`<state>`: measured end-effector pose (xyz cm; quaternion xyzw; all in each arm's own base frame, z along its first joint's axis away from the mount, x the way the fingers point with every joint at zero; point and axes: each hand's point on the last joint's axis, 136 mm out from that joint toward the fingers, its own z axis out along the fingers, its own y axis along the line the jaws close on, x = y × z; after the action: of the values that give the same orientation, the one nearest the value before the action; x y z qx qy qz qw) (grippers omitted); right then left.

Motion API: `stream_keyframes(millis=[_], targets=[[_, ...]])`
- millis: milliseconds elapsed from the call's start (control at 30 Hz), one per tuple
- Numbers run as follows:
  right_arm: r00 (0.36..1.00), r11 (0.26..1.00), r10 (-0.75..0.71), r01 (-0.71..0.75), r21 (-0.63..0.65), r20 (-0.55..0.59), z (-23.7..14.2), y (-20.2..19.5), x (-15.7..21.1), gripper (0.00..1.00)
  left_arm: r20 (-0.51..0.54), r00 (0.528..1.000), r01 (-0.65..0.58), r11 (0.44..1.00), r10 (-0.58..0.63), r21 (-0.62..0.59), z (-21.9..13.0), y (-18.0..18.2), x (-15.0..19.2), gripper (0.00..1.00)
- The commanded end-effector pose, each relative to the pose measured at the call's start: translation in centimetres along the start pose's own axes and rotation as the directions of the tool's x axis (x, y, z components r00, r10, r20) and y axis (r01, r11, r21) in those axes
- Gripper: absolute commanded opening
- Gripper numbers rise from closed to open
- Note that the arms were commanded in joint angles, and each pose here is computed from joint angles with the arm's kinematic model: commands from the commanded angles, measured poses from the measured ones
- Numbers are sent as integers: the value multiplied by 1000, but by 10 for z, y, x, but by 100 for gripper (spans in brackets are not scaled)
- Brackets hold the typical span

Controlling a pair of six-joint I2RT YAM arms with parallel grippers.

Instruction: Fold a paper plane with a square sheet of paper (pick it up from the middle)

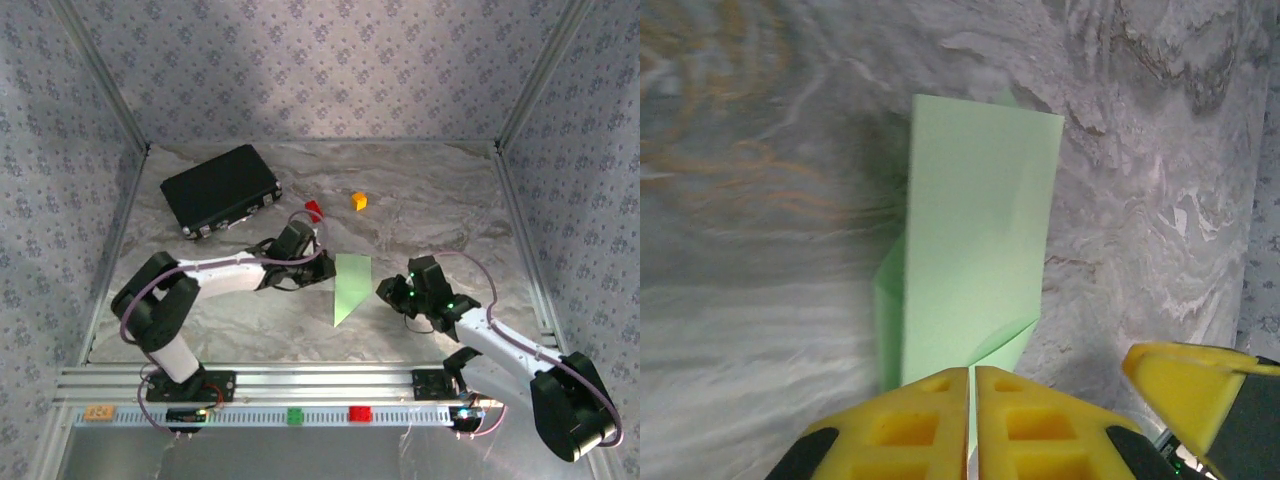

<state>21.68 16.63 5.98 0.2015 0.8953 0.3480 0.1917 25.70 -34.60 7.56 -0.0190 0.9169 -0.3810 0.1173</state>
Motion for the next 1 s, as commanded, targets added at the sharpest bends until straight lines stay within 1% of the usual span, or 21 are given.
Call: stream_keyframes(millis=[0,133,333,533,700,767,967], targets=[[998,999,-34,34,0,-60,2,-3,10,19,-25,999,-21,999,22,45,11,-17,-3,8],[996,999,-42,43,-1,-77,3,-2,11,19,-53,999,-11,999,13,36,25,-16,-4,8],[995,999,-50,49,-7,-87,3,-2,12,19,-79,997,16,1000,-18,-18,40,1,-1,4],[994,999,-43,42,-16,-101,4,-1,14,18,-105,993,40,998,-46,-55,50,22,9,3],[994,999,-44,42,-24,-103,4,2,12,18,-125,989,74,996,-80,-49,54,37,21,1],[993,999,-44,41,-30,-110,4,3,13,19,-135,987,83,996,-88,-39,54,40,26,1],[988,999,-40,35,-35,-147,9,3,15,28,-159,983,89,996,-90,-16,50,45,37,0]])
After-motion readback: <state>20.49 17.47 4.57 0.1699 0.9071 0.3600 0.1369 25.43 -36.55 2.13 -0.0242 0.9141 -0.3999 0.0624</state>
